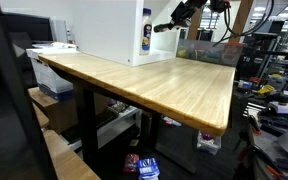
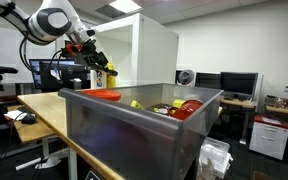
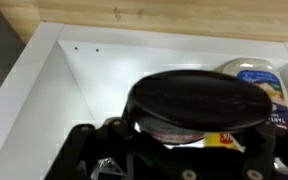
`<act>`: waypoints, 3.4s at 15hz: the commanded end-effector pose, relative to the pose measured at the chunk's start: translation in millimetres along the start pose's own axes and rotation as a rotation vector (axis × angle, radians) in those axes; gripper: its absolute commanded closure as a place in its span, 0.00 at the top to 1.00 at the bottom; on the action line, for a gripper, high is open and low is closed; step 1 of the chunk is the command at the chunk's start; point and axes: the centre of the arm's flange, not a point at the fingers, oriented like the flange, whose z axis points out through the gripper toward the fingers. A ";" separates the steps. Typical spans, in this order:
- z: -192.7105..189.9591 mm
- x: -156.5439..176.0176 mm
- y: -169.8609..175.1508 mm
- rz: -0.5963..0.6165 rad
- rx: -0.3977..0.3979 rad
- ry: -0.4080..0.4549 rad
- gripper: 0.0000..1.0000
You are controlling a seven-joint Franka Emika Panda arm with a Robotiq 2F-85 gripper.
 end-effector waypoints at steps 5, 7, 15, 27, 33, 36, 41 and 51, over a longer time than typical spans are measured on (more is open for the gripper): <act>7.0 -13.9 0.3 -0.020 0.004 -0.274 0.60; 7.6 -18.6 0.9 -0.034 -0.002 -0.361 0.60; 23.7 -50.8 -3.9 -0.123 -0.033 -0.690 0.60; 65.6 -78.1 -4.8 -0.220 -0.097 -0.831 0.60; 78.2 -88.7 -6.2 -0.229 -0.090 -0.939 0.60; 78.1 -88.5 -5.6 -0.236 -0.092 -0.987 0.60; 68.3 -87.5 -6.0 -0.268 -0.078 -1.040 0.60; 71.6 -51.8 -2.1 -0.268 -0.050 -0.978 1.00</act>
